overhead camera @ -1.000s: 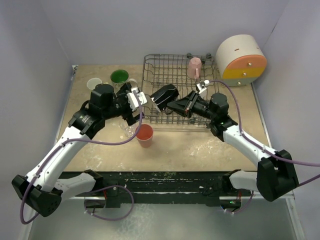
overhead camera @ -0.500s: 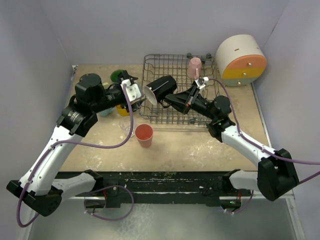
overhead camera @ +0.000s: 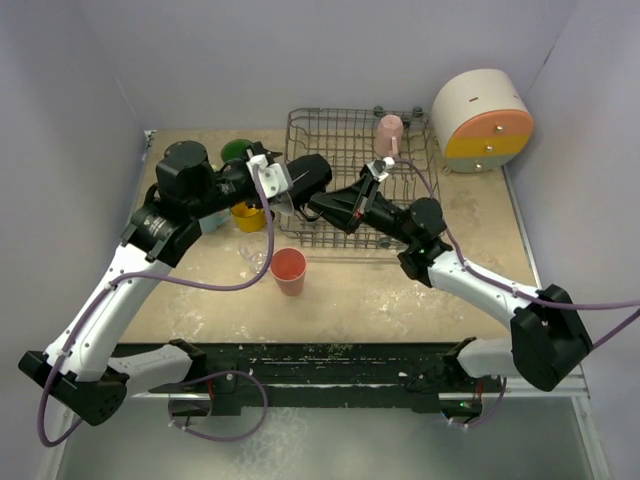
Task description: Unload the cups from the dish rack
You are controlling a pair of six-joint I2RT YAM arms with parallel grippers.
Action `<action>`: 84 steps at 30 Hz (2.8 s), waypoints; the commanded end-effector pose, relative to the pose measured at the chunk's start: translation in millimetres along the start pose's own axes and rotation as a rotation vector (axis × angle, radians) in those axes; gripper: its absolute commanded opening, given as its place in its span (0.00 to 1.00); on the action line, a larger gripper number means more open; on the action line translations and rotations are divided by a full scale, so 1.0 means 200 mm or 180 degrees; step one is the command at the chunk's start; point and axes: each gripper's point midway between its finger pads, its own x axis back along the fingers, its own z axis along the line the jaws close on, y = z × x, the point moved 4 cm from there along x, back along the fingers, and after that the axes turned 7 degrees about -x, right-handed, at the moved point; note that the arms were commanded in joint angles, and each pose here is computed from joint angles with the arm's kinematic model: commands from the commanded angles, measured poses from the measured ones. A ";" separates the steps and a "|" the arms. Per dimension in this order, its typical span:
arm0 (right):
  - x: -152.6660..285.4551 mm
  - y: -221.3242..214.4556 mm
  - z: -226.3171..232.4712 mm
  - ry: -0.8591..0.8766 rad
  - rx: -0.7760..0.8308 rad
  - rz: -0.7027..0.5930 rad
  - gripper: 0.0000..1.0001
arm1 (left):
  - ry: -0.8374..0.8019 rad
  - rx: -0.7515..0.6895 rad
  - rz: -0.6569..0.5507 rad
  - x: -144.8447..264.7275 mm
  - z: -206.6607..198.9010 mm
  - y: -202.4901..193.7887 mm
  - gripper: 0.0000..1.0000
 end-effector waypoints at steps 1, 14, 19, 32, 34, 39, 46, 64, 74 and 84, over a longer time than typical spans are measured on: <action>-0.04 -0.13 0.32 0.0856 0.0212 0.0169 0.00 | 0.0106 -0.0143 -0.0177 0.01 0.08 0.09 0.52; -0.11 -0.17 0.18 0.0605 0.0240 0.0201 0.06 | 0.0070 -0.0144 -0.0090 0.07 0.04 0.08 0.00; -0.09 -0.09 0.03 0.0211 0.0452 0.0107 0.41 | 0.0035 -0.0110 -0.0002 0.10 0.02 0.06 0.00; 0.45 0.73 -0.01 -0.2261 0.2321 -0.1141 0.93 | -0.1511 0.0460 0.0407 -0.03 -0.44 0.08 0.00; 0.56 0.84 0.03 -0.2626 0.2483 -0.1388 0.94 | -0.1685 0.0469 0.0427 -0.06 -0.52 0.08 0.00; 0.71 1.03 0.07 -0.3125 0.2593 -0.1746 0.96 | -0.2305 0.0301 0.0783 -0.17 -0.73 -0.03 0.00; 0.75 1.12 0.13 -0.3279 0.2691 -0.2047 0.96 | -0.2664 0.0057 0.1515 -0.39 -0.91 -0.35 0.00; 0.78 1.40 -0.10 -0.3642 0.2605 -0.2136 0.94 | -0.2687 0.0012 0.2309 -0.65 -1.07 -0.67 0.00; 0.74 1.48 -0.15 -0.3610 0.2621 -0.2095 0.94 | -0.2582 -0.0018 0.2310 -0.71 -1.10 -0.70 0.00; 0.62 1.76 -0.33 -0.4246 0.2793 -0.2092 0.91 | -0.2240 -0.0070 0.2045 -0.70 -0.94 -0.54 0.72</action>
